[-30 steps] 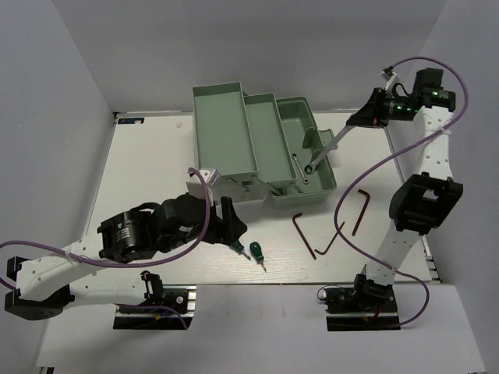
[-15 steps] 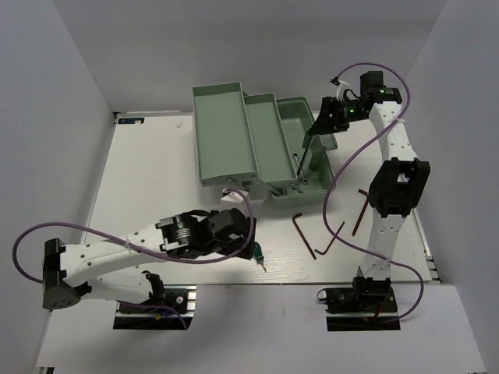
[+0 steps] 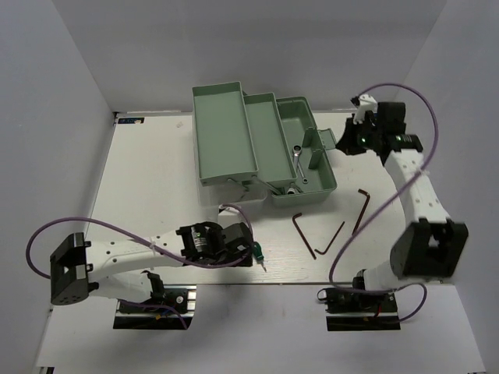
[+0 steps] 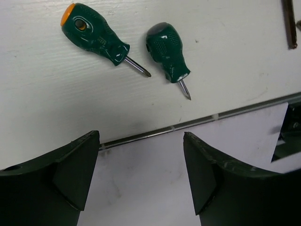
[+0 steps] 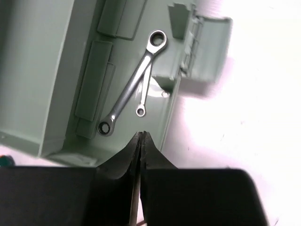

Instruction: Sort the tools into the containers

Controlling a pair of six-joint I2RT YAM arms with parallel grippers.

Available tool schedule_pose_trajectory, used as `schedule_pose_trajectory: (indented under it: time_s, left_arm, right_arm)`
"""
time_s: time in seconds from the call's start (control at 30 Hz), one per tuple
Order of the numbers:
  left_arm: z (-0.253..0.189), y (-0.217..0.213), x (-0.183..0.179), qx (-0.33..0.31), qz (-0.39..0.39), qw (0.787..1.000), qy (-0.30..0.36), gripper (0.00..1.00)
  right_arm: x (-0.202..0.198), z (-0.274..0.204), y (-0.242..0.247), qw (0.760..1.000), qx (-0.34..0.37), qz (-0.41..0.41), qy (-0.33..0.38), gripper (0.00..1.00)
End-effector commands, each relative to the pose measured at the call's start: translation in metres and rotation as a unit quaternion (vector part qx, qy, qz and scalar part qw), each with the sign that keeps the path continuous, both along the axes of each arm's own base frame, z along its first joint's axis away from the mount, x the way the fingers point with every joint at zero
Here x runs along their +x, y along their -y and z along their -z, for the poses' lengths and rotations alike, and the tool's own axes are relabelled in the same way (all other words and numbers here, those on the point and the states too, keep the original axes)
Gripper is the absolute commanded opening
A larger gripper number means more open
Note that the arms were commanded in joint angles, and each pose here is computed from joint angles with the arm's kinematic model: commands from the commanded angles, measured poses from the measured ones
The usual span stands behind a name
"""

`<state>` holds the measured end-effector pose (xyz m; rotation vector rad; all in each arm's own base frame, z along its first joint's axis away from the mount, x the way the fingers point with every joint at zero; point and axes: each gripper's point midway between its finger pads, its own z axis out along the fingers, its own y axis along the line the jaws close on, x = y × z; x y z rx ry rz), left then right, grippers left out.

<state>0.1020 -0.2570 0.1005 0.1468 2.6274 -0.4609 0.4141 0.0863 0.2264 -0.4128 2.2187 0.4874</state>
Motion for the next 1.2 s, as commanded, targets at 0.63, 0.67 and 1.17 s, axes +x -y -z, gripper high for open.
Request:
schedule_pose_trajectory:
  time_s: [0.63, 0.67, 1.17]
  left_arm:
    - [0.047, 0.001, 0.062, 0.089, -0.23, 0.966, 0.08, 0.66]
    - [0.051, 0.001, 0.062, 0.091, -0.236, 0.964, 0.078, 0.66]
    - [0.067, -0.014, 0.078, 0.136, -0.288, 0.937, 0.145, 0.66]
  right_arm:
    - [-0.144, 0.051, -0.023, 0.993, 0.086, -0.077, 0.006, 0.03]
    - [-0.148, 0.052, -0.026, 0.991, 0.093, -0.091, 0.004, 0.07]
    - [-0.21, 0.078, -0.059, 0.959, 0.108, -0.262, 0.009, 0.45]
